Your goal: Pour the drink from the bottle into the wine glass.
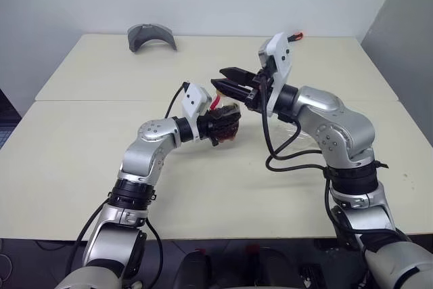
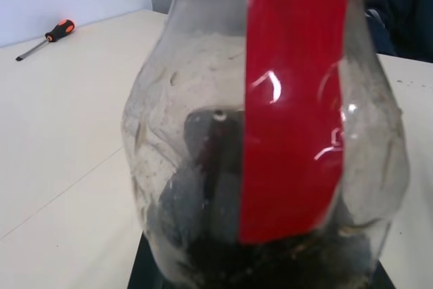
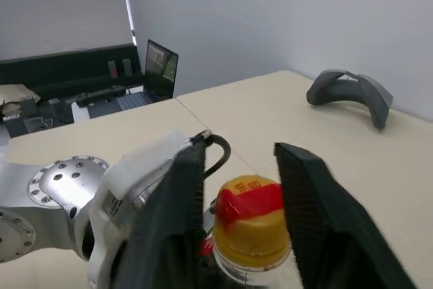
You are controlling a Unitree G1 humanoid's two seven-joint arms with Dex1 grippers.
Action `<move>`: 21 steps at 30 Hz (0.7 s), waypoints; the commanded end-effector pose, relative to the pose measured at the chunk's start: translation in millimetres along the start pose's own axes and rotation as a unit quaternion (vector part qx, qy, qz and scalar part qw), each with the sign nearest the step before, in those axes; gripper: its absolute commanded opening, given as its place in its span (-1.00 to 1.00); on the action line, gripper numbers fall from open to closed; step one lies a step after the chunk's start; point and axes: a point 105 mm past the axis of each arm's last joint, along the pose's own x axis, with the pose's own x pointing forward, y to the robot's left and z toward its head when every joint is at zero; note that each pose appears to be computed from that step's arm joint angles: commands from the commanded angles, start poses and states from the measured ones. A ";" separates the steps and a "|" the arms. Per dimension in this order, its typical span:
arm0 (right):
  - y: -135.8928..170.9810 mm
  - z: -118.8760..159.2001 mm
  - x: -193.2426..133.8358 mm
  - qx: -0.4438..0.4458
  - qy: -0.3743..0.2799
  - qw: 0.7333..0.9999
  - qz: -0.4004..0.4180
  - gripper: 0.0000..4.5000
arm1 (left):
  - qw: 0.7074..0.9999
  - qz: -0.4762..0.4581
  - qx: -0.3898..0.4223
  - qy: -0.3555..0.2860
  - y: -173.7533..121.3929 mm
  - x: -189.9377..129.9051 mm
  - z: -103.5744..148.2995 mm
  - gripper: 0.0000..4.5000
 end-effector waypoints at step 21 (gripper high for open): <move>-2.0 9.8 3.4 0.003 -0.019 1.000 0.006 0.26 | 0.999 -0.016 0.037 -0.037 -5.7 2.9 28.0 -0.60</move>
